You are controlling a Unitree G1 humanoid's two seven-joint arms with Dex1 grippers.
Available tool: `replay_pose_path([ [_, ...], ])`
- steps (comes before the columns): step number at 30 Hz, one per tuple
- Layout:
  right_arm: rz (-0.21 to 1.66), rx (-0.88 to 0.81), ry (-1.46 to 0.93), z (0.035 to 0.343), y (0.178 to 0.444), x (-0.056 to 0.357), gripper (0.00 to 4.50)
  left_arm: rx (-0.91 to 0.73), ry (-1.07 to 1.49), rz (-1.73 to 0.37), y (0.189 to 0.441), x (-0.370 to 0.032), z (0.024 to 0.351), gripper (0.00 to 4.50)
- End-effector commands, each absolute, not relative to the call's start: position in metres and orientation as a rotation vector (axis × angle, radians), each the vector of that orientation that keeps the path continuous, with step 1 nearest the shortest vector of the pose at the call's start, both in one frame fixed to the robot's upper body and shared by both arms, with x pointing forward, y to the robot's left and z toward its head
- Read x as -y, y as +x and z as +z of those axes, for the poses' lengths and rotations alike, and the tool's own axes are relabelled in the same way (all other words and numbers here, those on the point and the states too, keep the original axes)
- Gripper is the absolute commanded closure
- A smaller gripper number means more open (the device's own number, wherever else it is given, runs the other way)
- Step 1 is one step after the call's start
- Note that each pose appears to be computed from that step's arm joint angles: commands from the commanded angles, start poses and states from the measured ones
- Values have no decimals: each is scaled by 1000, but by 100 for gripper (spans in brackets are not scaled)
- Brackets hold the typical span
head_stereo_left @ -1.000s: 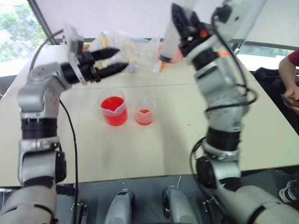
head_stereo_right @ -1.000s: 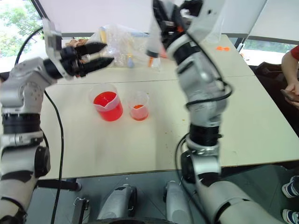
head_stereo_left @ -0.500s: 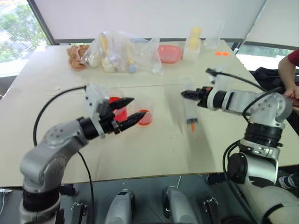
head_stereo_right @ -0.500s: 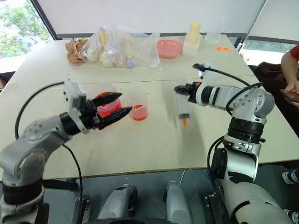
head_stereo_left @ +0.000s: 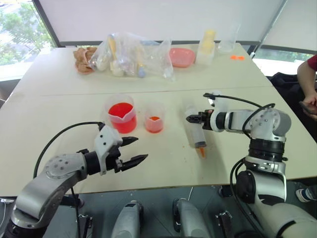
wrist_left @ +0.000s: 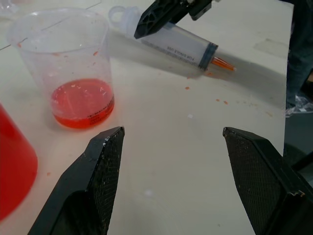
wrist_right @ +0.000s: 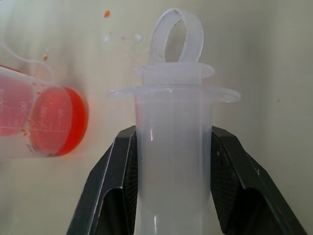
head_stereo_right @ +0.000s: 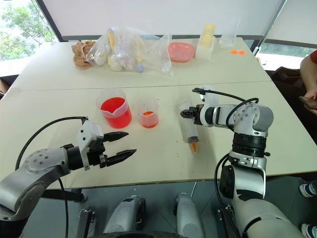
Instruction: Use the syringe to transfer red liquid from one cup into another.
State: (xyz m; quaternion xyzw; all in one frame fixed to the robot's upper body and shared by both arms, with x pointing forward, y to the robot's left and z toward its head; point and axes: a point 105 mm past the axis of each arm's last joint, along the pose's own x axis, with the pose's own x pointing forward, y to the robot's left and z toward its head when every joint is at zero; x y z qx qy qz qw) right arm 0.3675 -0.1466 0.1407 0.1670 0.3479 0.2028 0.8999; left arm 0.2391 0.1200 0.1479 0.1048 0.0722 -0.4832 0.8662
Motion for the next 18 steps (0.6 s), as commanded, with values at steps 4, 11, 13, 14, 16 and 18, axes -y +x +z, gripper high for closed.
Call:
replay_pose_path([
  [4, 413, -644, 321, 153, 372, 149, 8, -111, 254, -1023, 242, -120, 155, 108],
  [11, 660, -485, 261, 193, 349, 156, 8, -105, 162, -929, 249, -134, 155, 108],
  [13, 720, -411, 288, 208, 342, 164, 8, -111, 136, -897, 250, -140, 154, 108],
  [14, 742, -370, 295, 215, 340, 169, 8, -113, 127, -879, 250, -144, 154, 108],
  [16, 762, -308, 286, 222, 336, 177, 8, -112, 119, -853, 251, -150, 154, 108],
  [18, 772, -271, 262, 224, 333, 182, 8, -110, 115, -838, 251, -154, 154, 108],
])
